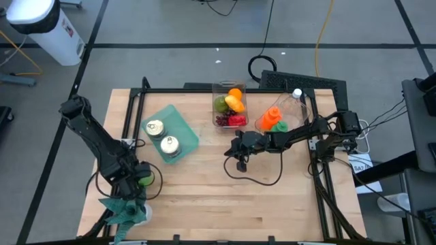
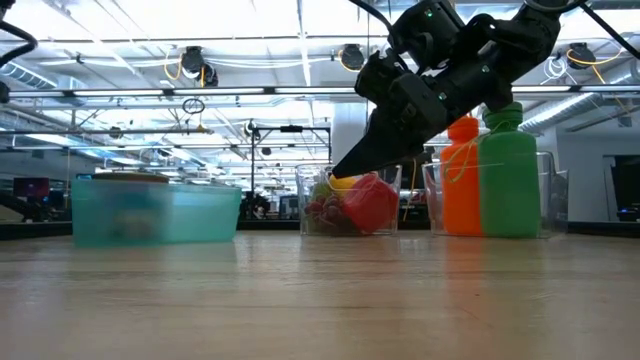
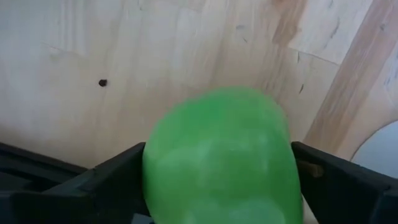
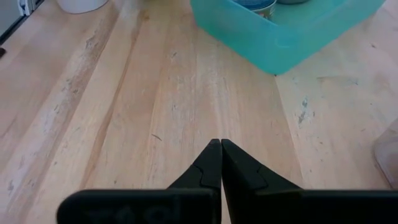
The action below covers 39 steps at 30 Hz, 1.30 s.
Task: Pick & Place Food Item
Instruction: Put the green apple into left transparent bin
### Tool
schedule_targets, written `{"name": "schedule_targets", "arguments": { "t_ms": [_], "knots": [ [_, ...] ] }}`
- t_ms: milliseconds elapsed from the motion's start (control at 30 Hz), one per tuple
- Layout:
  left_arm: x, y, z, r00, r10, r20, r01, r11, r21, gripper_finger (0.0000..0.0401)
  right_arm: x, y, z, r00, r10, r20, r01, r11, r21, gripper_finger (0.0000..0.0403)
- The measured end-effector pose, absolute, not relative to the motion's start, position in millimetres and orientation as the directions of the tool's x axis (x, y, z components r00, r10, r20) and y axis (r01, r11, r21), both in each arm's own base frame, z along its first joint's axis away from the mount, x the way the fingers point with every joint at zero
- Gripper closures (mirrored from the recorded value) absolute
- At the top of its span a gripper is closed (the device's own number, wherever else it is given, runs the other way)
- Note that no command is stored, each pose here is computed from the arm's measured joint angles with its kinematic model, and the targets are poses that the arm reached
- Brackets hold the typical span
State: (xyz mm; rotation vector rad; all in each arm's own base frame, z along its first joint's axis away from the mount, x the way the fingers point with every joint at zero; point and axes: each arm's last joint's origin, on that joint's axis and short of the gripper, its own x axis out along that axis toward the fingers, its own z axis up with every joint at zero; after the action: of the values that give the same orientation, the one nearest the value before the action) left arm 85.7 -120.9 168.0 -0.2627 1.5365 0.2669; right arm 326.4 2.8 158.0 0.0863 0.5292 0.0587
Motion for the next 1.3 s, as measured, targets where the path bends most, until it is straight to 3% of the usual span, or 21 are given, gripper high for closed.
{"name": "schedule_targets", "arguments": {
  "t_ms": [300, 767, 967, 1133, 1300],
  "knots": [
    [87, -120, 168, 0.008, -0.001, -1.000, -0.342, 0.940, -0.004, 0.0121, 327, 3, 158, 0.864, 0.081, -0.497, -0.022, 0.992, 0.123, 0.0403],
    [90, -123, 175, 0.036, 0.003, -0.999, -0.316, 0.949, -0.008, 0.0116, 327, 3, 158, 0.864, 0.081, -0.497, -0.023, 0.992, 0.120, 0.0403],
    [95, -124, 185, 0.132, 0.050, -0.990, -0.292, 0.956, 0.010, 0.0115, 327, 3, 160, 0.872, 0.081, -0.483, -0.026, 0.993, 0.119, 0.0403],
    [101, -123, 191, 0.154, 0.056, -0.986, -0.293, 0.956, 0.008, 0.0100, 327, 3, 160, 0.871, 0.081, -0.484, -0.026, 0.993, 0.119, 0.0403],
    [104, -116, 207, 0.130, 0.123, -0.984, -0.284, 0.955, 0.082, 0.0112, 327, 3, 160, 0.871, 0.081, -0.484, -0.026, 0.993, 0.119, 0.0403]
  ]
}}
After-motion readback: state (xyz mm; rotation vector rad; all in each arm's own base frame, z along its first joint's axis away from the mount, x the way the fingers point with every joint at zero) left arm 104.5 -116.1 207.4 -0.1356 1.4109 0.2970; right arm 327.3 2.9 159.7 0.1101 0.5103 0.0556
